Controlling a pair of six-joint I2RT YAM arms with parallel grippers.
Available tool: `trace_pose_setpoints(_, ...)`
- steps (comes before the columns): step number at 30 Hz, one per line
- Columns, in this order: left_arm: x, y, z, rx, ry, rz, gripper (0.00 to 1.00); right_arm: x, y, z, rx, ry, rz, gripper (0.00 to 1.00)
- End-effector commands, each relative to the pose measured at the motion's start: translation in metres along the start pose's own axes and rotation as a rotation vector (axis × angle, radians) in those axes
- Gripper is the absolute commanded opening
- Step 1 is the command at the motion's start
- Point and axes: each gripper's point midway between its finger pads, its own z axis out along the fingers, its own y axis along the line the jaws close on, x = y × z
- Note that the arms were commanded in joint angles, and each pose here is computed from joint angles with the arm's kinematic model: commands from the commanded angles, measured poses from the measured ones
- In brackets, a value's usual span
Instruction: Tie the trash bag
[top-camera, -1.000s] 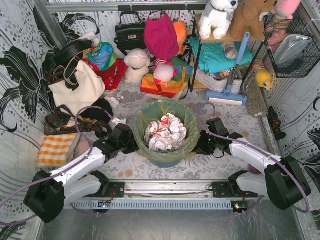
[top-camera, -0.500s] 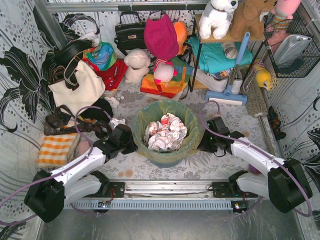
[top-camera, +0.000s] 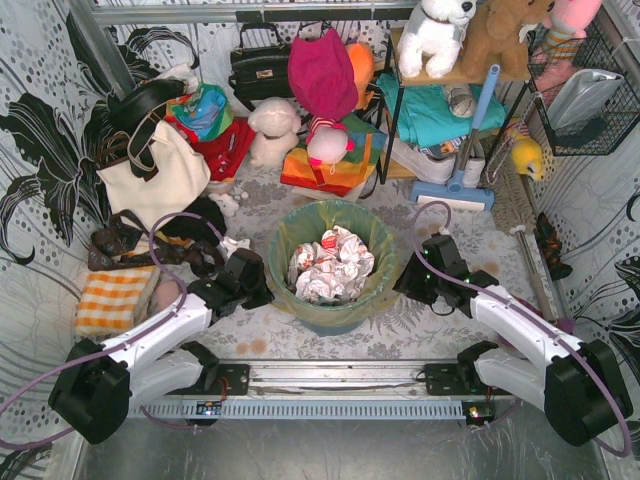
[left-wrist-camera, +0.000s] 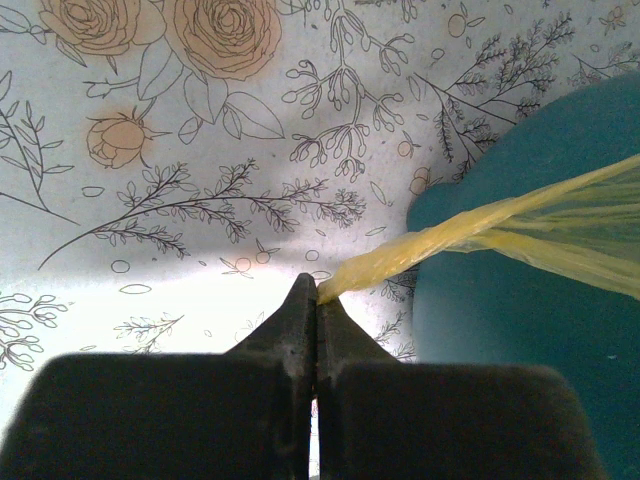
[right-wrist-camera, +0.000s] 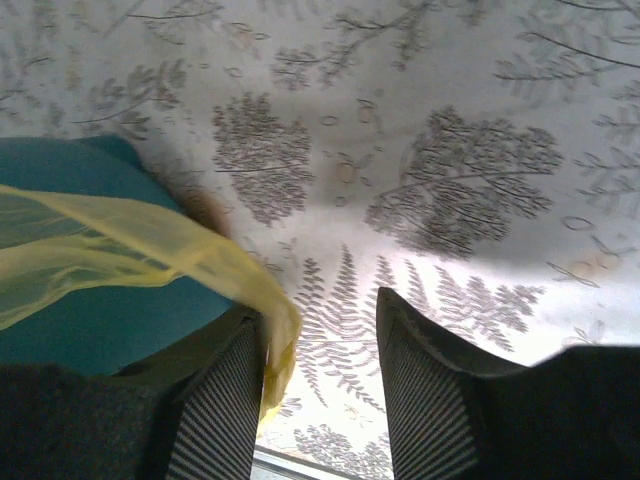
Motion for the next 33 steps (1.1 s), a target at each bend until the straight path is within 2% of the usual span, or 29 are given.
trace_pose_setpoints(1, -0.007, 0.002, -0.001, -0.019, -0.027, 0.007, 0.00, -0.012, 0.033, 0.003, -0.151, -0.023, 0.004, 0.48)
trace_pose_setpoints(6, -0.007, 0.002, -0.002, -0.017, -0.027, 0.006, 0.00, -0.010, 0.046, 0.010, -0.201, 0.026, -0.042, 0.47)
trace_pose_setpoints(11, -0.008, 0.002, -0.001, -0.022, -0.030, 0.006, 0.00, -0.010, 0.036, 0.014, -0.135, 0.038, -0.053, 0.33)
trace_pose_setpoints(22, -0.012, 0.009, -0.002, -0.071, -0.044, -0.010, 0.00, -0.016, 0.005, 0.003, 0.010, -0.026, -0.065, 0.00)
trace_pose_setpoints(26, -0.014, 0.012, -0.007, -0.101, -0.053, -0.044, 0.00, -0.016, -0.004, -0.006, 0.047, -0.049, -0.042, 0.00)
trace_pose_setpoints(33, -0.022, 0.009, -0.018, -0.107, -0.074, -0.087, 0.00, -0.023, 0.008, -0.024, -0.004, -0.093, -0.009, 0.00)
